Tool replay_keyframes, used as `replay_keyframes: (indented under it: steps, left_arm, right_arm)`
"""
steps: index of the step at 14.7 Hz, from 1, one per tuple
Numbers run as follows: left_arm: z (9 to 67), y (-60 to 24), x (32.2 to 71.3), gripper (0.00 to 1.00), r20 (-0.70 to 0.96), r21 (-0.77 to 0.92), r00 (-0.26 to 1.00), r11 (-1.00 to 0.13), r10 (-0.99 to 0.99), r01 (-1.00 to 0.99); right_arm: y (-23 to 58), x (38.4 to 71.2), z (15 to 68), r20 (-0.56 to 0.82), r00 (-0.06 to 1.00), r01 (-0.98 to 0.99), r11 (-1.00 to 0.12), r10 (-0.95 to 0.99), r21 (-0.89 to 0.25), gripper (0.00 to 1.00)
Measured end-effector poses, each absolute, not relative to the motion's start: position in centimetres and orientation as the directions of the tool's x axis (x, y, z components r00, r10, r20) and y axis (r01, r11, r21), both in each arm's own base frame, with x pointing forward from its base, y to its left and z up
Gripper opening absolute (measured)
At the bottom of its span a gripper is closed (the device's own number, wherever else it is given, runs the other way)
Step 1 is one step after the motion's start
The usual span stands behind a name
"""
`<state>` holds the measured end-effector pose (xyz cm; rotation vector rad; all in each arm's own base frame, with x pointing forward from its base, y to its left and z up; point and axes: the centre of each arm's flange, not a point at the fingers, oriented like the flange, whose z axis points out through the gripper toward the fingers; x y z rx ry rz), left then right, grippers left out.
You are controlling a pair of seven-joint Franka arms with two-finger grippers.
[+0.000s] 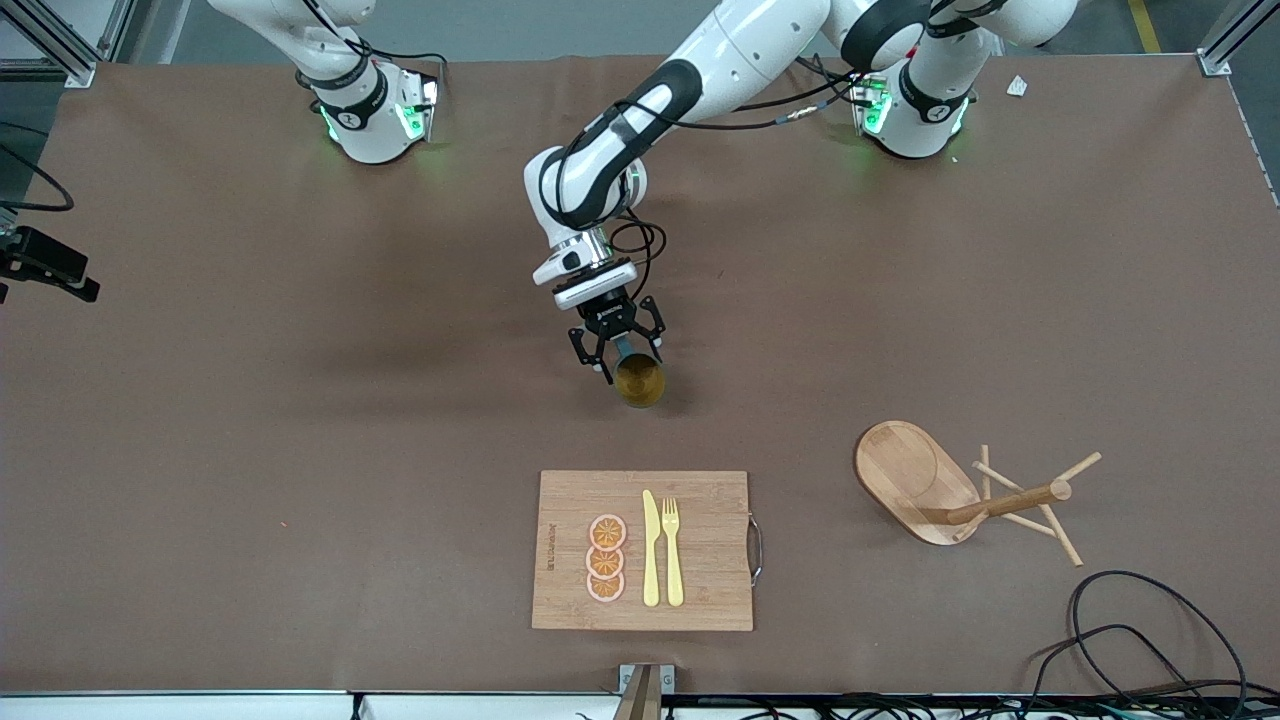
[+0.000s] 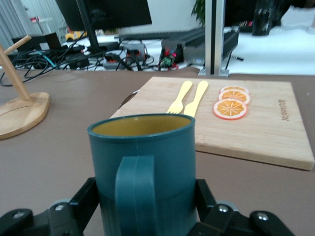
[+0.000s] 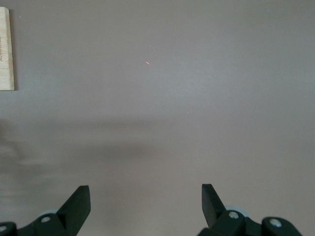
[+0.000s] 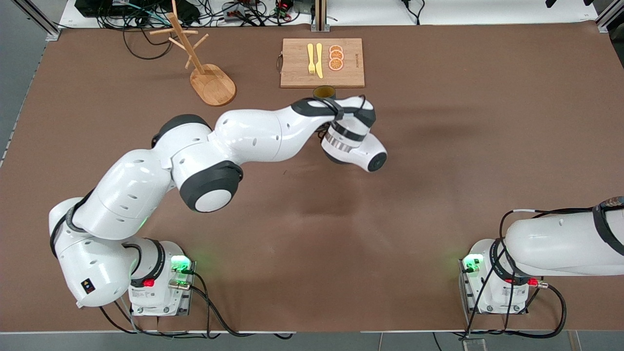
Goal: Transfer cup from left to right arm and place
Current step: 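Carry the teal mug toward the table middle with the left gripper, then set the teal mug upright on the table and open the left gripper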
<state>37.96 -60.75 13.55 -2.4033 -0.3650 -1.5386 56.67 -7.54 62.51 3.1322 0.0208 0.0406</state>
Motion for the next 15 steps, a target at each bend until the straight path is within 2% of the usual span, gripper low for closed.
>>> replay_keyframes:
  steps: [3, 6, 8, 9, 15]
  left_arm:
    - [10.6, -60.4, 37.3, 0.84, 0.930, -0.038, 0.356, -0.939, 0.092, 0.343]
    - [10.1, -60.7, 36.6, 0.85, 0.939, -0.039, 0.335, -0.948, 0.074, 0.317]
    - [9.8, -61.0, 36.1, 0.97, 0.941, -0.042, 0.333, -0.951, 0.065, 0.305]
    - [9.8, -61.1, 35.8, 1.00, 0.940, -0.042, 0.334, -0.953, 0.063, 0.300]
    - [10.5, -63.7, 30.7, 1.00, 0.908, -0.015, 0.400, -0.944, 0.125, 0.330]
  right_arm:
    - [-7.6, 56.7, 62.5, 0.026, 1.000, 0.012, -1.000, 0.012, 0.009, 1.00]
    - [-7.6, 56.7, 62.5, 0.026, 1.000, 0.012, -1.000, 0.012, 0.009, 1.00]
    - [-7.6, 56.7, 62.5, 0.026, 1.000, 0.013, -1.000, 0.013, 0.009, 1.00]
    - [-7.7, 56.7, 62.5, 0.026, 1.000, 0.017, -1.000, 0.018, 0.009, 1.00]
    - [-7.7, 56.6, 62.5, 0.025, 0.999, 0.035, -0.999, 0.036, 0.010, 1.00]
